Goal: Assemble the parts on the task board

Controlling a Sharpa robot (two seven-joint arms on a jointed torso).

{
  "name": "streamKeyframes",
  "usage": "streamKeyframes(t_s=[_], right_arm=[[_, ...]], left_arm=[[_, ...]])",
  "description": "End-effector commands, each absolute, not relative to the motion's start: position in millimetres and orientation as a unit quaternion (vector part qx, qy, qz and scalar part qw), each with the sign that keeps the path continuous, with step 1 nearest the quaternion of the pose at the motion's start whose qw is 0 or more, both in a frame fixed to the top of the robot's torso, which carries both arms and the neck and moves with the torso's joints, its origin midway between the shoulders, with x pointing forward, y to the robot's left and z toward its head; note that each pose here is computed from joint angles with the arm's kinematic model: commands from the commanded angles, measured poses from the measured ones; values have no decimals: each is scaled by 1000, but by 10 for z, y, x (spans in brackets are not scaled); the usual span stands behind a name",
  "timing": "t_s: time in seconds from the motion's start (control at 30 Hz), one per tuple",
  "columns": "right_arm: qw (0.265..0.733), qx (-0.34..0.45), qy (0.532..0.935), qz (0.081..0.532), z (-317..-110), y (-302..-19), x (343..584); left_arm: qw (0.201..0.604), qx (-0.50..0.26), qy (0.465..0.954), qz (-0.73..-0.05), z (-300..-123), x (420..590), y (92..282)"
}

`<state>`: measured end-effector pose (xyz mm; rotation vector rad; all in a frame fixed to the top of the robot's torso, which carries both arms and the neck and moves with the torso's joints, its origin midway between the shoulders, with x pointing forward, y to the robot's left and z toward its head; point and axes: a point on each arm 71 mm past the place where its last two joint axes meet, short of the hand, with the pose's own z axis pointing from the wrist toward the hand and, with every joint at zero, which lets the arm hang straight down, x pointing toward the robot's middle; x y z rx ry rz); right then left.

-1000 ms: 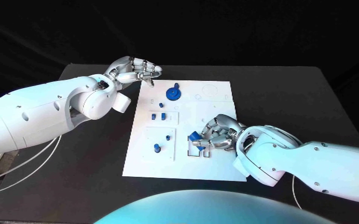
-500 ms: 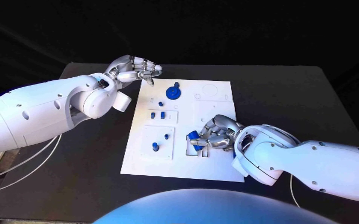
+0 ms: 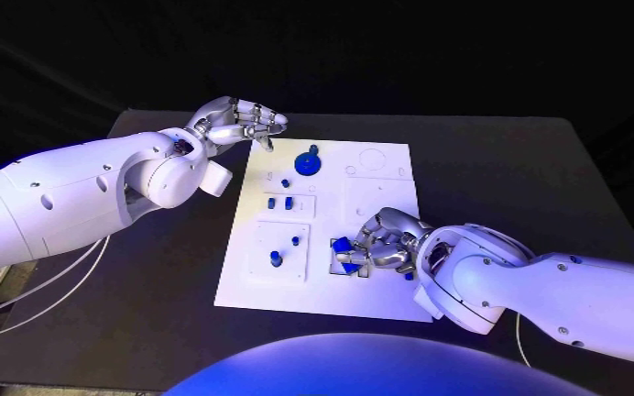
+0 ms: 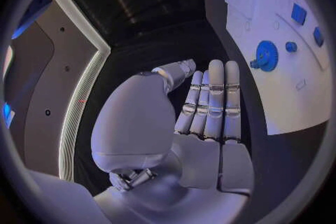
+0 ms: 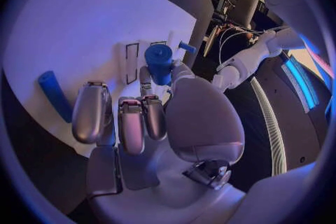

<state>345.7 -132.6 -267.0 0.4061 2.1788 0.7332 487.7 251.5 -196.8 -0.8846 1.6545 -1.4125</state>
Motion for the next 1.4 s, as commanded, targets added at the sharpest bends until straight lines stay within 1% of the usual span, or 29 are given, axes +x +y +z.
streamKeyframes(t_s=[0.03,0.7,1.4], right_arm=[[391,147,861,290,-2667,-1304,3433],[385,134,869,281,-2708,-1305,3465],[403,116,864,278,-2704,-1277,3498]], left_arm=[[386,-344,649,-559,-1956,4873,2500],[387,-345,649,-557,-1957,4873,2509],[387,-345,650,-556,-1959,4874,2512]])
